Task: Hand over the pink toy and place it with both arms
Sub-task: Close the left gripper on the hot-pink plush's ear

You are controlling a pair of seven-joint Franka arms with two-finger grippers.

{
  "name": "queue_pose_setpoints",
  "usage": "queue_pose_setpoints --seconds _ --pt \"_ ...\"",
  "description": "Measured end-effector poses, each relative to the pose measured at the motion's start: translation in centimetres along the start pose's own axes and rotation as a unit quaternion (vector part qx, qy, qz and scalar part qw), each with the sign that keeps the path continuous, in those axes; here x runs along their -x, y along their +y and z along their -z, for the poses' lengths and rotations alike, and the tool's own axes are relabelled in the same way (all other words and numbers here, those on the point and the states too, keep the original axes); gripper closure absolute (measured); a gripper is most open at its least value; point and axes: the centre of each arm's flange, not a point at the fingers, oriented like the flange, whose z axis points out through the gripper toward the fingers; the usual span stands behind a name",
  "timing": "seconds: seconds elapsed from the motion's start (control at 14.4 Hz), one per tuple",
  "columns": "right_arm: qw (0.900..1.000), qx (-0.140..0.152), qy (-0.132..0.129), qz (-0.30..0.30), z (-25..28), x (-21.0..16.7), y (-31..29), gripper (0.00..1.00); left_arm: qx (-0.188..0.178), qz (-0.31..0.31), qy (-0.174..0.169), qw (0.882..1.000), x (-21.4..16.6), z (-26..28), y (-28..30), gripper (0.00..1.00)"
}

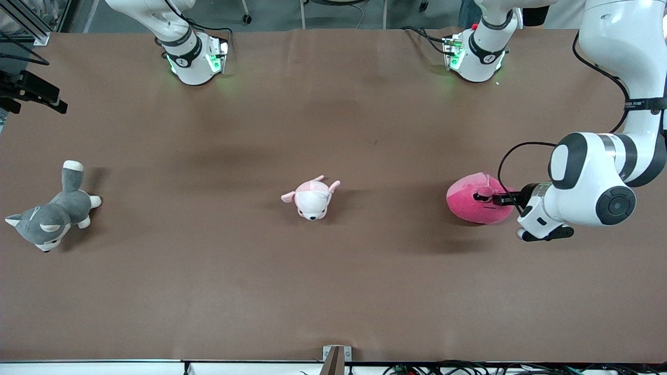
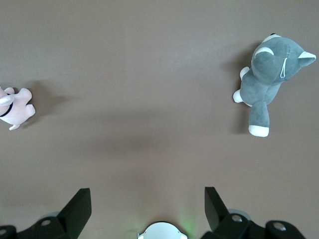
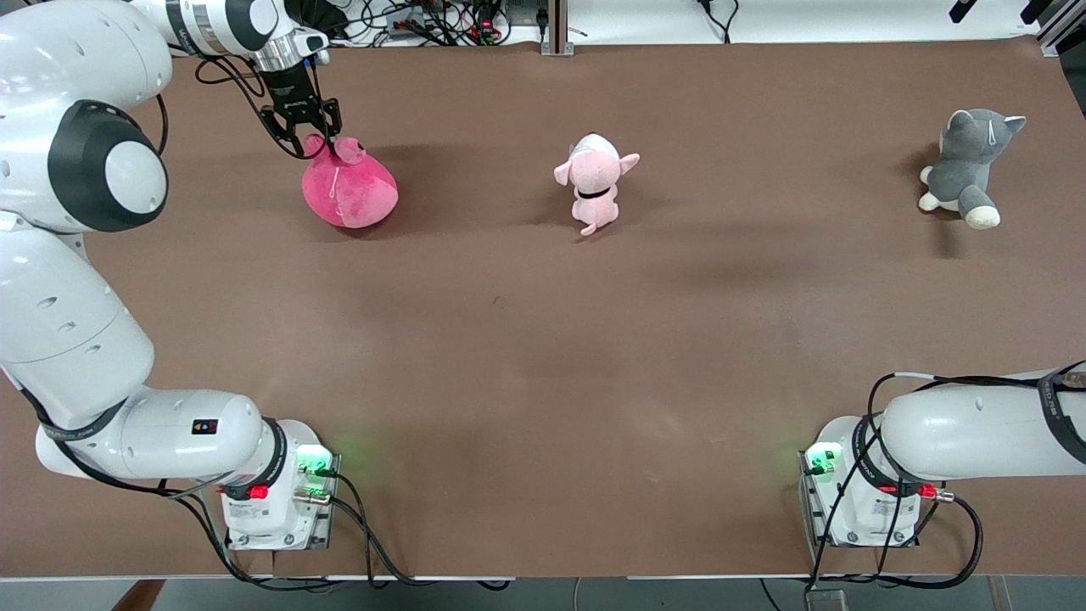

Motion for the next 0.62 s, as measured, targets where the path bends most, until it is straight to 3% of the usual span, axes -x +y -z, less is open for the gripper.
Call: queue_pose_setpoints --seconds 0.14,0.28,0.42,0.62 --pt "1.0 0.0 0.0 0.0 0.0 0.0 0.0 0.0 -0.001 -0.002 0.0 1.0 0.1 0.0 0.2 0.61" --pt "1.0 0.0 0.001 0.0 0.1 0.0 0.0 0.0 -0.001 -0.002 0.0 1.0 0.4 0.2 0.2 0.66" --pt "1.0 0.0 0.002 0.001 0.2 0.0 -0.1 0.0 -0.001 -0.002 0.003 1.0 0.6 0.5 0.3 0.84" --pt "1.0 0.0 0.006 -0.001 0.5 0.1 0.0 0.0 0.001 -0.009 0.012 1.0 1.2 1.7 0.9 0.87"
